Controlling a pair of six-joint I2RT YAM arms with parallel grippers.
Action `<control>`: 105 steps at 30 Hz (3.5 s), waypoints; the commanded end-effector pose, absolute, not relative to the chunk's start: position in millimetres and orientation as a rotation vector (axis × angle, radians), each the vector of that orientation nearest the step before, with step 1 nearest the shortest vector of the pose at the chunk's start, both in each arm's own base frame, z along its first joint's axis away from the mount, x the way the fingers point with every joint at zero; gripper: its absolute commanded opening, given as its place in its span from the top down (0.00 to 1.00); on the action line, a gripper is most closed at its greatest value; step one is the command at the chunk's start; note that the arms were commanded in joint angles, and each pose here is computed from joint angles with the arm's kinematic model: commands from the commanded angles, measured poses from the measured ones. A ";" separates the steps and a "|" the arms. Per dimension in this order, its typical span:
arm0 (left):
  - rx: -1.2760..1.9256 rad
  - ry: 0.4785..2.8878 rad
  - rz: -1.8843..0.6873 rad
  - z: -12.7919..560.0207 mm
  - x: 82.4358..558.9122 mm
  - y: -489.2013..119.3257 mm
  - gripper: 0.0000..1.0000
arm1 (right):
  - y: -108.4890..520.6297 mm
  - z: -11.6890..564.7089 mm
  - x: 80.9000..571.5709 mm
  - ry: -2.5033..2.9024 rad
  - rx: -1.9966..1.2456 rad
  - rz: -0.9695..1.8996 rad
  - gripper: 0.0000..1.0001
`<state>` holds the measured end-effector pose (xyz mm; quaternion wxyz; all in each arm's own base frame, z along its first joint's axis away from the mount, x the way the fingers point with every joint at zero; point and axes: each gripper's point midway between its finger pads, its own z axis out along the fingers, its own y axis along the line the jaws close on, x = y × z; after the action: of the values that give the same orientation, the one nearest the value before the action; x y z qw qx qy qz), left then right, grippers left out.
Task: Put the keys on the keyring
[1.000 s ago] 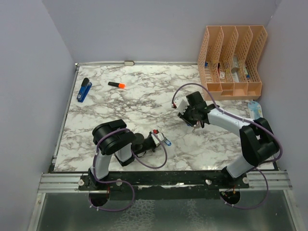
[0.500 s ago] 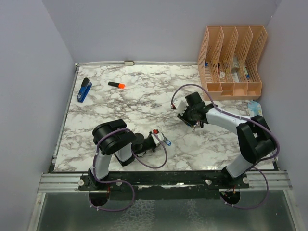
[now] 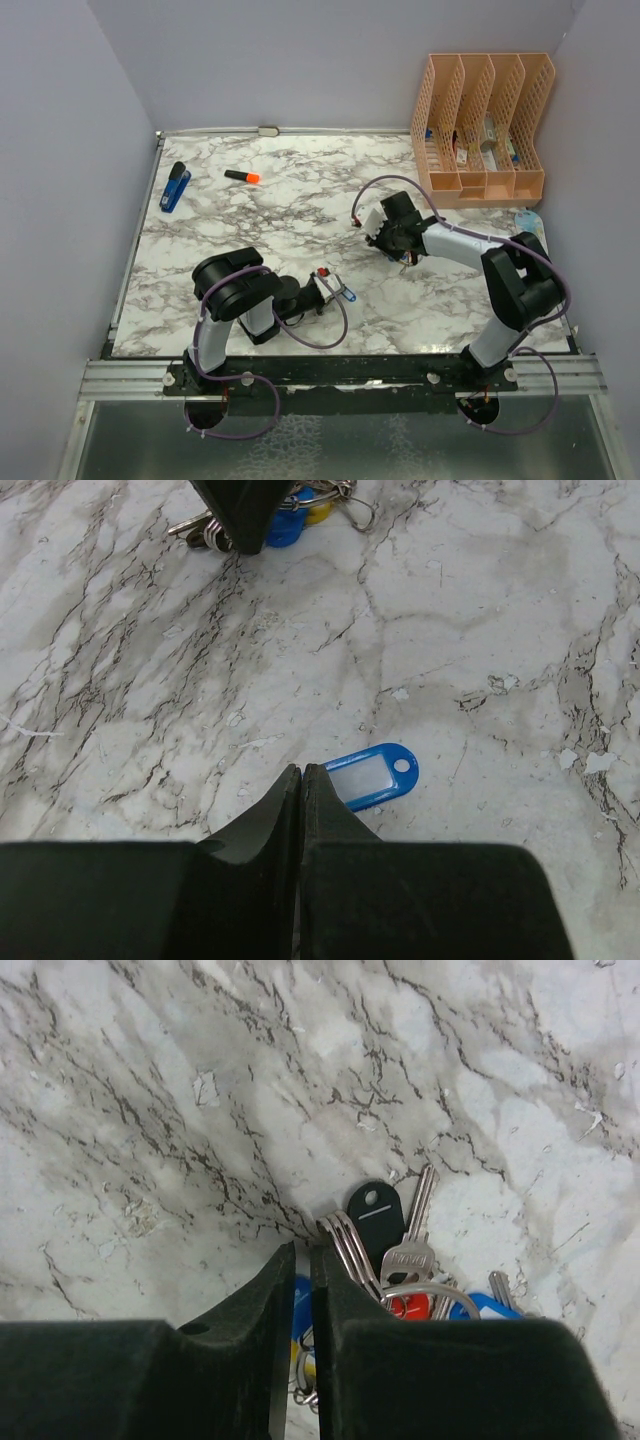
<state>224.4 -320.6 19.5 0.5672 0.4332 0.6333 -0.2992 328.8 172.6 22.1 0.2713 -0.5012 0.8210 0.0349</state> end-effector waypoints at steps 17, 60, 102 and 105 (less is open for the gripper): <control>0.874 1.325 -0.707 65.8 241.9 -322.7 1.00 | 199.6 37.2 381.9 2.220 -1.161 0.100 0.99; 0.876 1.311 -0.707 70.8 243.8 -319.2 1.00 | 132.1 48.5 281.9 2.789 0.038 0.066 0.73; 0.857 1.314 -0.706 73.3 246.7 -318.4 1.00 | 220.2 47.7 320.7 2.890 0.439 0.555 0.99; 0.856 1.316 -0.708 73.0 247.1 -318.3 1.00 | 232.8 58.3 335.9 2.838 0.463 0.630 0.96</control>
<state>234.6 -314.3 19.8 0.5703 0.4176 0.6431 -0.2947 308.5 200.5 33.8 0.0742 0.1355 0.9773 0.1448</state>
